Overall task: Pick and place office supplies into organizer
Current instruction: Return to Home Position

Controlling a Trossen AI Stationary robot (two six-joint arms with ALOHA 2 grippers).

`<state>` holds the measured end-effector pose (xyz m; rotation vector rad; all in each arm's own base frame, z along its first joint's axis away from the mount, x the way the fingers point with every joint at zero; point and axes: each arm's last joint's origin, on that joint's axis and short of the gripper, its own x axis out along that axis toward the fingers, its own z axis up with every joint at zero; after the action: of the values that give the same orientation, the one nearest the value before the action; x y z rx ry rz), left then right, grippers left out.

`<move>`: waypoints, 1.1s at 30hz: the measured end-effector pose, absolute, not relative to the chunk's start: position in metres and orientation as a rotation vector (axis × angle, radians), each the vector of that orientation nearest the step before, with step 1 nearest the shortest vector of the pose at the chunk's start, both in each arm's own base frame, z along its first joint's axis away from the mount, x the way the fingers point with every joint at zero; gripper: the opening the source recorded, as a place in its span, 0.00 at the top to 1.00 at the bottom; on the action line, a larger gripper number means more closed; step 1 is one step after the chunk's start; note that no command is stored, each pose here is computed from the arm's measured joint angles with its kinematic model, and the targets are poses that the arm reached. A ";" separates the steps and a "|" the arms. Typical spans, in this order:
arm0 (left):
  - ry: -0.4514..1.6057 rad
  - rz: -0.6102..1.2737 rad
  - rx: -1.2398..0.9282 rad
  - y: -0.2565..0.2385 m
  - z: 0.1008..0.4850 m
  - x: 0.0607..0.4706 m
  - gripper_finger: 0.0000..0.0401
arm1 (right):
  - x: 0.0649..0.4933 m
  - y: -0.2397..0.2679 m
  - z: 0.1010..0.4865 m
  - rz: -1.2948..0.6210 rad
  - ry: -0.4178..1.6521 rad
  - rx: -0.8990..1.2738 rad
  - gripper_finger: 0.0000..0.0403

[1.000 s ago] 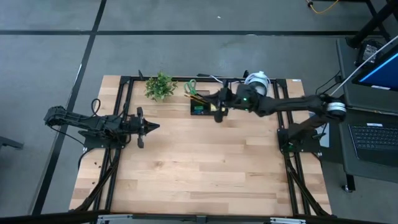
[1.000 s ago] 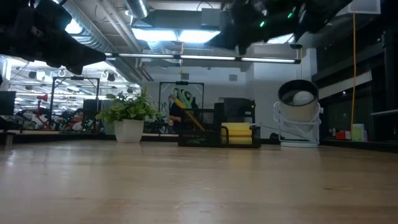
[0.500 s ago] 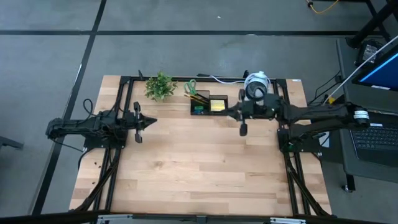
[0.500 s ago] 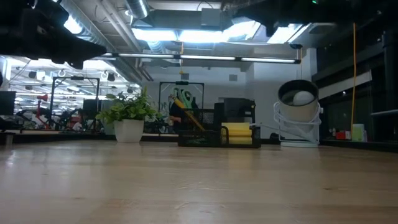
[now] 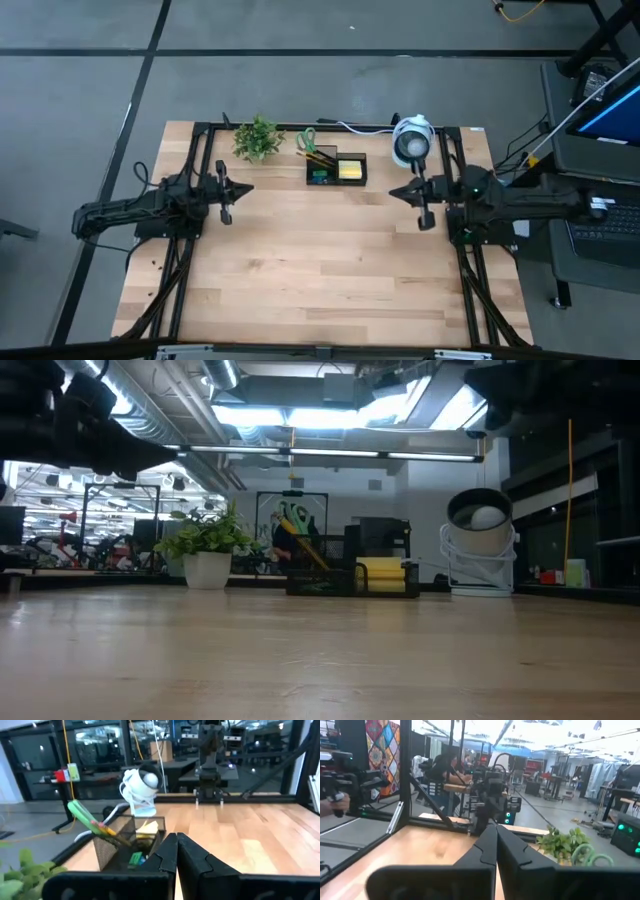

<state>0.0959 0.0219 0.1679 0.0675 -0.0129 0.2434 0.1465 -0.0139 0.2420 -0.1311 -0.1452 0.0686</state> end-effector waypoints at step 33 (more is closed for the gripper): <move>-0.027 0.419 0.016 0.031 0.169 0.093 0.98 | 0.112 -0.011 0.176 0.016 -0.084 -0.087 0.90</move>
<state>0.0931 0.0312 0.1687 0.0156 -0.0271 0.4194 0.1122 -0.0112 0.1762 -0.0865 -0.0841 0.0157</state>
